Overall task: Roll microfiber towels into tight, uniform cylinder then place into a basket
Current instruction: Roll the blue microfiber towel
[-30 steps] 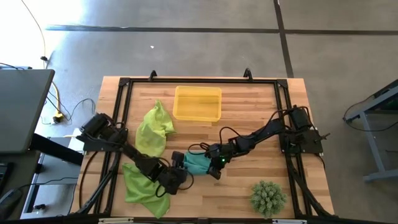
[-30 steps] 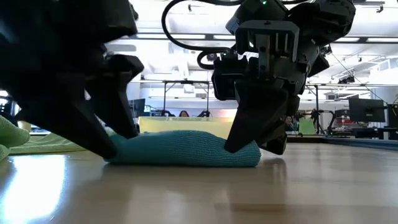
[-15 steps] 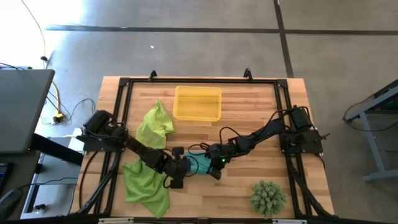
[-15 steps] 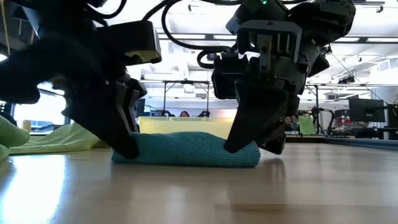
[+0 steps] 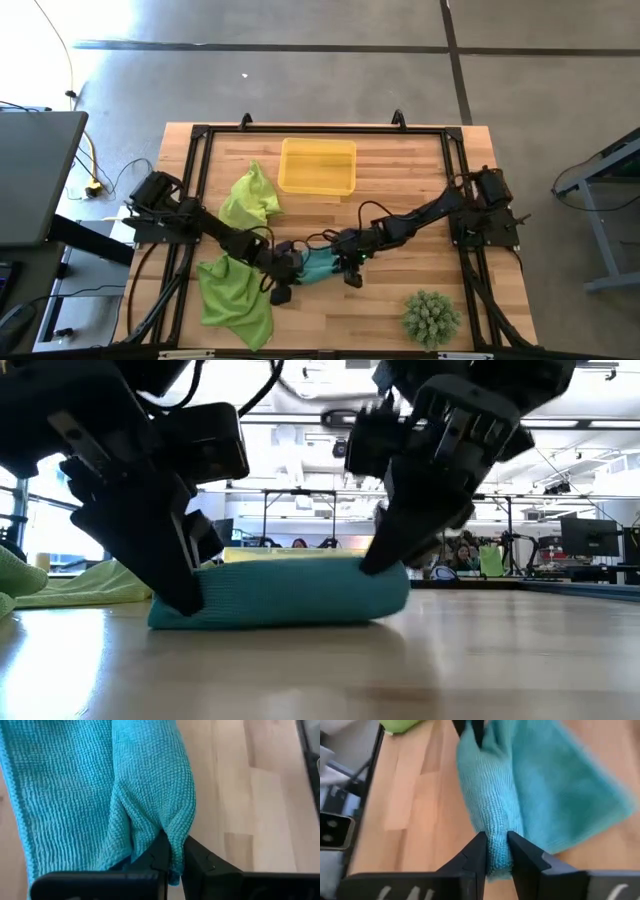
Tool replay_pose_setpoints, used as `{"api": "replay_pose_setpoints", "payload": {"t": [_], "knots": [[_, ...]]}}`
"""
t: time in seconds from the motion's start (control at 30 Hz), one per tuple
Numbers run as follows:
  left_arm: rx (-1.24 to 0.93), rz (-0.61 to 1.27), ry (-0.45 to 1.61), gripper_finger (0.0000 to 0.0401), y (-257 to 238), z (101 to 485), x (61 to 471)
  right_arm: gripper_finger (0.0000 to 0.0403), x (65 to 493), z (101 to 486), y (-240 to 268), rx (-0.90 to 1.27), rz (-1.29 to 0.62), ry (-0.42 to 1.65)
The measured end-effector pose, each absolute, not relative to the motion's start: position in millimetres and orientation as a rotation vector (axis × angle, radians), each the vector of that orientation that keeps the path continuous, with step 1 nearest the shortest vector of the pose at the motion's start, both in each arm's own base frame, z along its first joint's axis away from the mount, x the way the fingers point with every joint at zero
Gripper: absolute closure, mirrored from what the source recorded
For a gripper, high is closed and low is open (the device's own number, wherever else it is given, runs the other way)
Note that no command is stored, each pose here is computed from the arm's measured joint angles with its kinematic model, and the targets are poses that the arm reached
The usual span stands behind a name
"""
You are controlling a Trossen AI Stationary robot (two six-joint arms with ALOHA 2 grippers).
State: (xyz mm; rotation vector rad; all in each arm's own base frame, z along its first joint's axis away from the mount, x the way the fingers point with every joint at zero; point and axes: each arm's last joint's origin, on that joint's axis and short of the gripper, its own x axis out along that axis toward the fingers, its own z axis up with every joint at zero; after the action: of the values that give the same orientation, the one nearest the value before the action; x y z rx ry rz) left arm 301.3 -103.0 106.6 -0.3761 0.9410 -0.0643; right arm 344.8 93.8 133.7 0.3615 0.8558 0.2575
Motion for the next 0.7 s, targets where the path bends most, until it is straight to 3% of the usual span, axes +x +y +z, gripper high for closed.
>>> {"api": "replay_pose_setpoints", "payload": {"t": [0.37, 0.5, 0.7], "knots": [[-0.502, -0.012, 0.964, 0.0388, -101, 100, 294, 0.0334, 315, 164, 149, -0.465, 0.317, 0.669], [-0.51, -0.014, 0.953, 0.0388, -101, 99, 294, 0.0319, 312, 152, 163, -0.508, 0.289, 0.674], [-0.514, -0.012, 0.947, 0.0388, -101, 99, 294, 0.0252, 319, 143, 169, -0.462, 0.281, 0.625]]}}
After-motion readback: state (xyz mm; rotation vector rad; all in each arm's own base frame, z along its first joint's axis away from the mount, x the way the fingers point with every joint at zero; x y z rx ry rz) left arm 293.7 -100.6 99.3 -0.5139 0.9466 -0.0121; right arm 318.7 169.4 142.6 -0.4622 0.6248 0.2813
